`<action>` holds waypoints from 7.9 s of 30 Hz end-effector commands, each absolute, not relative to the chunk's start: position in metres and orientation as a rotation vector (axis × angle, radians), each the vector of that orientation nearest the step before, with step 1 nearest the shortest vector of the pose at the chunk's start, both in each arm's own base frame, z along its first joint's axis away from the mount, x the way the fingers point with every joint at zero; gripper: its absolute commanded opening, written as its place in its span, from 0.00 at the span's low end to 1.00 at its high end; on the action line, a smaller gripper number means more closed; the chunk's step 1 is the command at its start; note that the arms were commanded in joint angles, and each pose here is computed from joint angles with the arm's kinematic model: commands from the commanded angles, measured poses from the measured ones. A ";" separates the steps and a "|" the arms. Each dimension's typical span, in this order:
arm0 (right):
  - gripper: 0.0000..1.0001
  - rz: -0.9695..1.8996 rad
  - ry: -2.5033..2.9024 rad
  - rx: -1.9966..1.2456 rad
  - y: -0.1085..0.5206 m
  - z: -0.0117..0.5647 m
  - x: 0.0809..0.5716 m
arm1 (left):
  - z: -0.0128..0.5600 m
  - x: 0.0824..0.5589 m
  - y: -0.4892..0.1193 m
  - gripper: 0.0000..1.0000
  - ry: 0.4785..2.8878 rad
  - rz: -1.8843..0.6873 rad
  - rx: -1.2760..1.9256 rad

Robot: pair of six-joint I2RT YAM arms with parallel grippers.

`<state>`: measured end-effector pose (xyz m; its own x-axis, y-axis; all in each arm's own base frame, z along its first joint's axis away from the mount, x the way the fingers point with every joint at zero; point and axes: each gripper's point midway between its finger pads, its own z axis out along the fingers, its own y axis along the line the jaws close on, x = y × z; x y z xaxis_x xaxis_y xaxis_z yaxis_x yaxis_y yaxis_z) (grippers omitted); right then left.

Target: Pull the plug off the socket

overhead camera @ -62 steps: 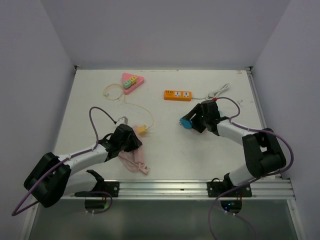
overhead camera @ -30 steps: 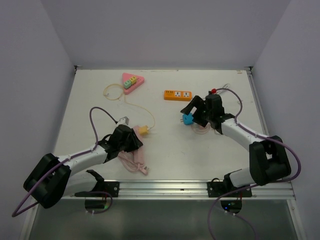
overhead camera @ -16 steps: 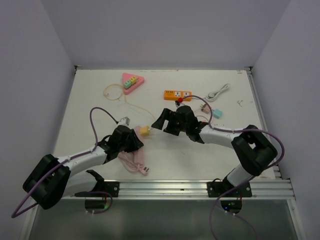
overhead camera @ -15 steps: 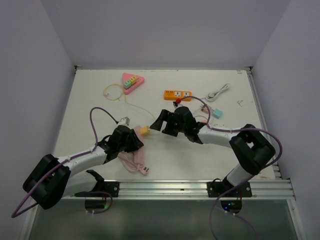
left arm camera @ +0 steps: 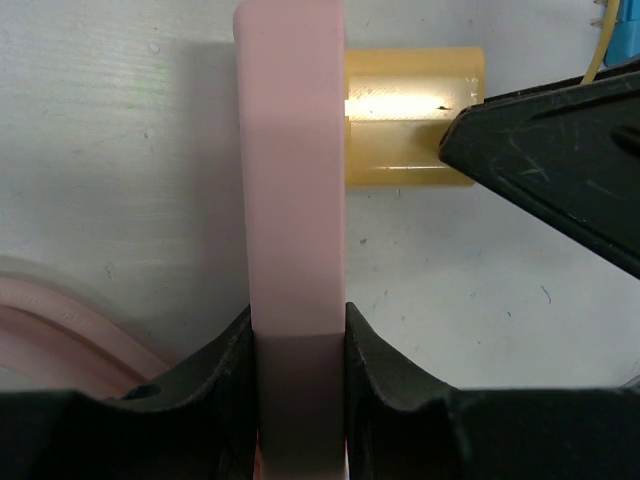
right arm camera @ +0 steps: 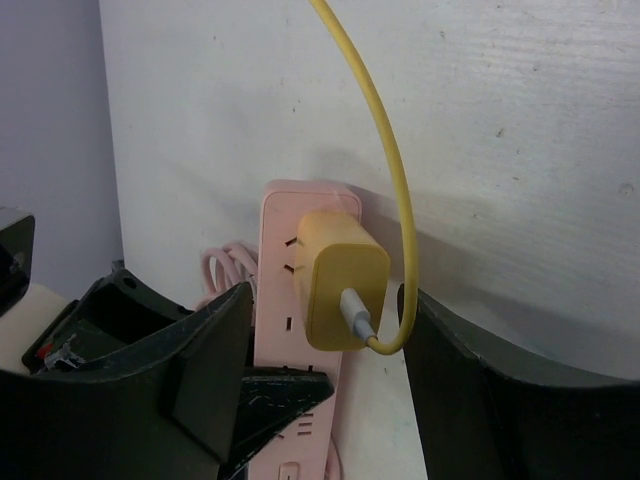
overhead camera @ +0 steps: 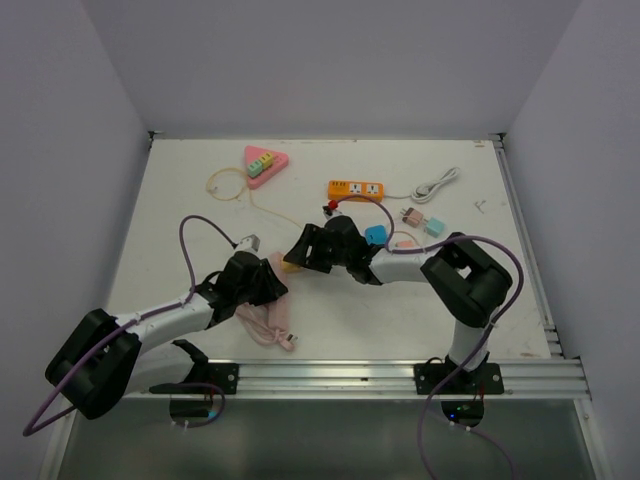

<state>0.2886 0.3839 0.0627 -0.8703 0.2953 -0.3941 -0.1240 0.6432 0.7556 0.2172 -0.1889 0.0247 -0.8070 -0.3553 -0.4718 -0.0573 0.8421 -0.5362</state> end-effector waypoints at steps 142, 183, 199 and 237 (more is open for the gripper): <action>0.92 0.413 2.238 0.699 0.034 0.140 0.333 | 0.058 0.257 -0.205 0.16 2.366 -0.729 -0.250; 0.99 0.164 2.331 -1.093 0.424 0.055 0.129 | 0.173 0.253 0.061 1.00 1.959 0.205 -0.788; 0.37 -0.082 2.333 -0.918 0.364 0.041 0.231 | 0.170 0.259 0.055 1.00 1.980 0.170 -0.764; 0.95 0.434 2.229 -0.401 0.303 0.197 0.413 | 0.155 0.303 -0.007 1.00 2.118 -0.194 -0.544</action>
